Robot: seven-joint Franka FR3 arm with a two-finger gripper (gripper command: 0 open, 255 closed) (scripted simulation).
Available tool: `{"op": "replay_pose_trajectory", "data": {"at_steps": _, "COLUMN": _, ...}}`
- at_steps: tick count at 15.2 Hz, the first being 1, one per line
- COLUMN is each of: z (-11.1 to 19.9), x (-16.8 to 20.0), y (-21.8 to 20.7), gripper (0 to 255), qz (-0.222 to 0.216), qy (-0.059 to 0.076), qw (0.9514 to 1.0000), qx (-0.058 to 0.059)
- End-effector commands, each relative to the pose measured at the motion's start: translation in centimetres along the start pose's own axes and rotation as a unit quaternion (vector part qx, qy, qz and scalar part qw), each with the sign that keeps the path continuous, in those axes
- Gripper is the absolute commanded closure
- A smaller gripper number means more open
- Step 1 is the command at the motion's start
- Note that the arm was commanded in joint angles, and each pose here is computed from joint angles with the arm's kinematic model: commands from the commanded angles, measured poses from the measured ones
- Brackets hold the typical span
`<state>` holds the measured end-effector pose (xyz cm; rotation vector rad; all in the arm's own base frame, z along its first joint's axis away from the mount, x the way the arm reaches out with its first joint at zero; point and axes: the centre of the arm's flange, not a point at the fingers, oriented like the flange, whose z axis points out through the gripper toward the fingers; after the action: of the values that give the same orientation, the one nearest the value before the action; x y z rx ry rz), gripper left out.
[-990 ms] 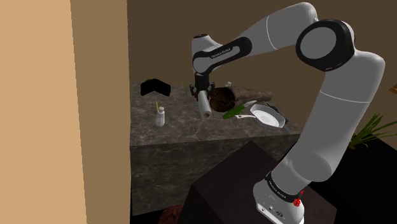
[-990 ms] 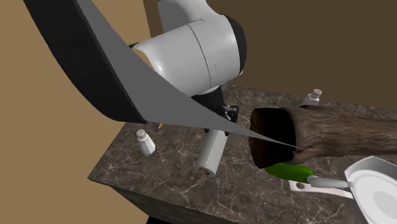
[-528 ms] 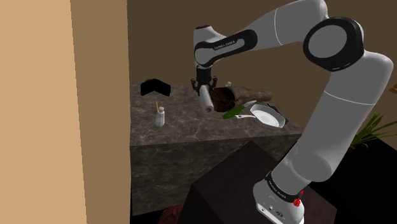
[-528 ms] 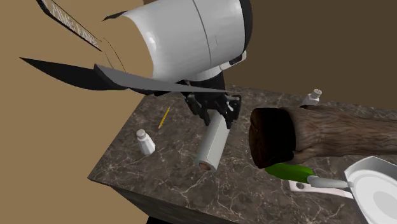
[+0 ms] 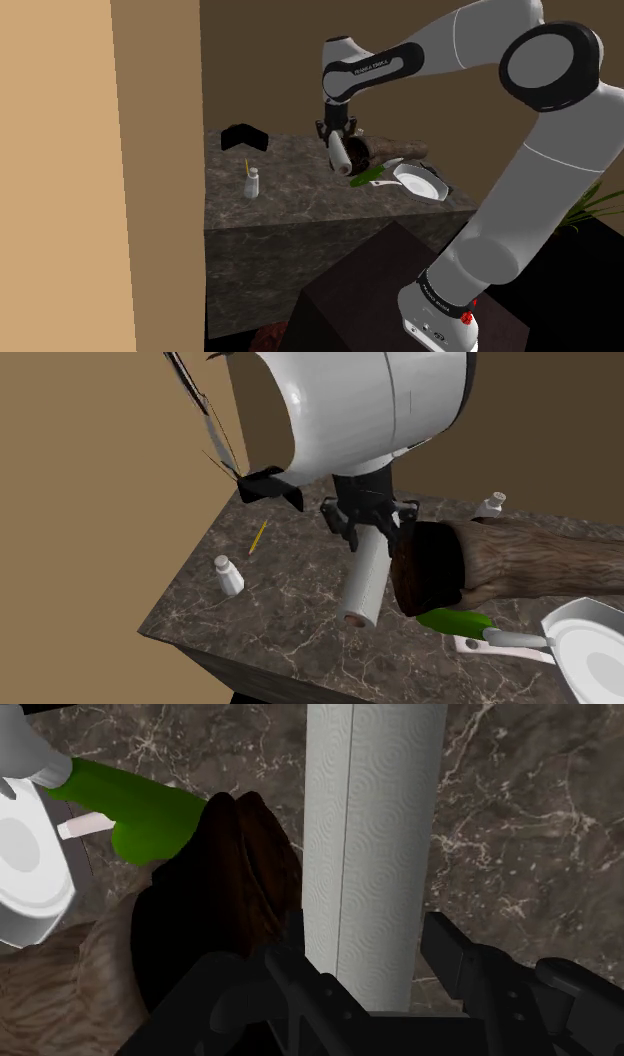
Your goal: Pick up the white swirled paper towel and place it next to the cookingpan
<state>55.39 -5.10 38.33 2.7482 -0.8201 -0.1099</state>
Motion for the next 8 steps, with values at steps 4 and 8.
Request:
{"op": "replay_pose_trajectory", "data": {"at_steps": 4, "z": 1.9, "x": -0.1, "y": 6.4, "gripper": 255, "qz": -0.001, "qy": 0.000, "qw": 1.0000, "qx": 0.000}}
{"op": "replay_pose_trajectory", "data": {"at_steps": 8, "z": 3.4, "x": -0.2, "y": 11.5, "gripper": 255, "qz": -0.001, "qy": 0.000, "qw": 1.0000, "qx": 0.000}}
